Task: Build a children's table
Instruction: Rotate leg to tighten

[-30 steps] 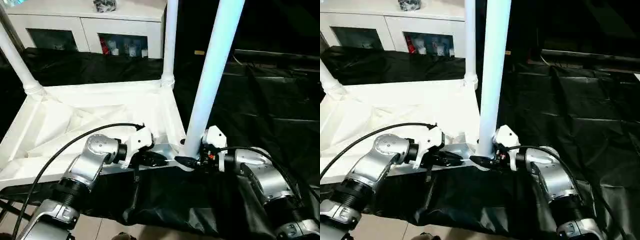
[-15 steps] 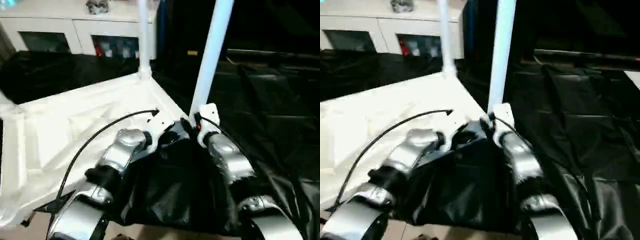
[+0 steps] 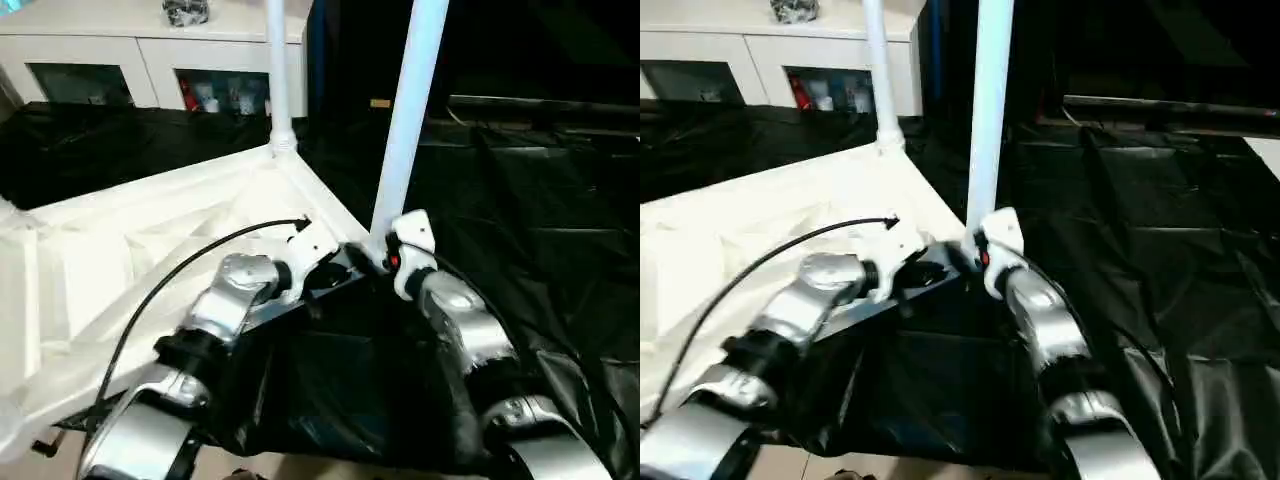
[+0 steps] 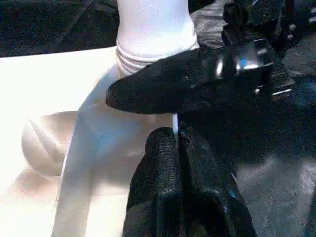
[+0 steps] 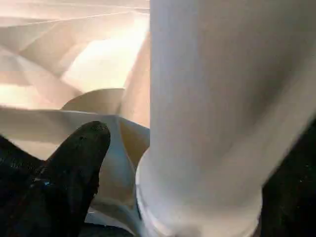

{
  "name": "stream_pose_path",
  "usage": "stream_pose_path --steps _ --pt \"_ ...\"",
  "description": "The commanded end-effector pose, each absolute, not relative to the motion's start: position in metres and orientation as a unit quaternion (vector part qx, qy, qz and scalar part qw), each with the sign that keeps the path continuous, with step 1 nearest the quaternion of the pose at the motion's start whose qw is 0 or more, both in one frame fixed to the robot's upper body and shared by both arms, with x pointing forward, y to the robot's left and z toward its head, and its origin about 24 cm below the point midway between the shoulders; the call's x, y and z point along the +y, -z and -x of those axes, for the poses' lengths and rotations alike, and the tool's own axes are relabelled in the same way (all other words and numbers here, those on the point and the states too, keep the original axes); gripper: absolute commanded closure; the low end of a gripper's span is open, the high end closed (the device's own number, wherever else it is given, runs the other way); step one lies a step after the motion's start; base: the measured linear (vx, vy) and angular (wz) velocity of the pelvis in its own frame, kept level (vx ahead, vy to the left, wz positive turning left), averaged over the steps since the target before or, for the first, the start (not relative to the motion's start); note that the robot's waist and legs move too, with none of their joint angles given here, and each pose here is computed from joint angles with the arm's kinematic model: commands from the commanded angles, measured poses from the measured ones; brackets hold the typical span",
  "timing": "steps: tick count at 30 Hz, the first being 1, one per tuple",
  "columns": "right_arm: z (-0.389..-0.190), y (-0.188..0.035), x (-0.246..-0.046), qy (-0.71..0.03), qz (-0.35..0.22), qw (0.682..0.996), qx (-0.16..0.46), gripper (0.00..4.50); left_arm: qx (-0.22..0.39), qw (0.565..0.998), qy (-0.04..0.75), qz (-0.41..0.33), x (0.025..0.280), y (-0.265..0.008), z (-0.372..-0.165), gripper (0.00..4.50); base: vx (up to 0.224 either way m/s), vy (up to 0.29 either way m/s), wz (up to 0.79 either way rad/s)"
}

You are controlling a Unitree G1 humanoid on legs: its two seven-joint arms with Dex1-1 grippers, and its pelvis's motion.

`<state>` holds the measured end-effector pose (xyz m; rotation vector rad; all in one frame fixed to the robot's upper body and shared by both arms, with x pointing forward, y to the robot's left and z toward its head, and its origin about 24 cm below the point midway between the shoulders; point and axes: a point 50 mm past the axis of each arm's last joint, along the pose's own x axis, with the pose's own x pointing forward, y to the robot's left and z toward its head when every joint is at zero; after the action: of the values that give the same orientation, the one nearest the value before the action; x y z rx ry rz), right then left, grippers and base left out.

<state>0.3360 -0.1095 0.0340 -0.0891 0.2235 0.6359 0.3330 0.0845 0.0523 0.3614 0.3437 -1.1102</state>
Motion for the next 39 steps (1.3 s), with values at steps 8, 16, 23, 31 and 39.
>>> stream_pose_path --steps 8,16,23,31,39 --pt "-0.305 -0.033 -0.113 -0.506 0.078 0.852 0.108 0.14 0.122 0.751 0.624 -0.179 0.089 -0.068 -0.317 4.5 0.0 0.0 0.0" --pt "-0.294 -0.038 -0.12 -0.572 0.073 0.808 0.121 0.58 0.13 0.714 0.664 -0.183 0.1 -0.067 -0.305 4.5 0.0 0.0 0.0" --pt "-0.285 -0.037 -0.124 -0.605 0.075 0.781 0.134 1.07 0.14 0.701 0.677 -0.176 0.106 -0.068 -0.3 4.5 0.0 0.0 0.0" --pt "-0.283 -0.035 -0.121 -0.606 0.073 0.78 0.139 1.68 0.143 0.704 0.673 -0.175 0.105 -0.066 -0.299 4.5 0.0 0.0 0.0" --pt "-0.301 -0.023 -0.112 -0.461 0.06 0.874 0.14 1.77 0.137 0.778 0.589 -0.171 0.087 -0.065 -0.321 4.5 0.0 0.0 0.0"
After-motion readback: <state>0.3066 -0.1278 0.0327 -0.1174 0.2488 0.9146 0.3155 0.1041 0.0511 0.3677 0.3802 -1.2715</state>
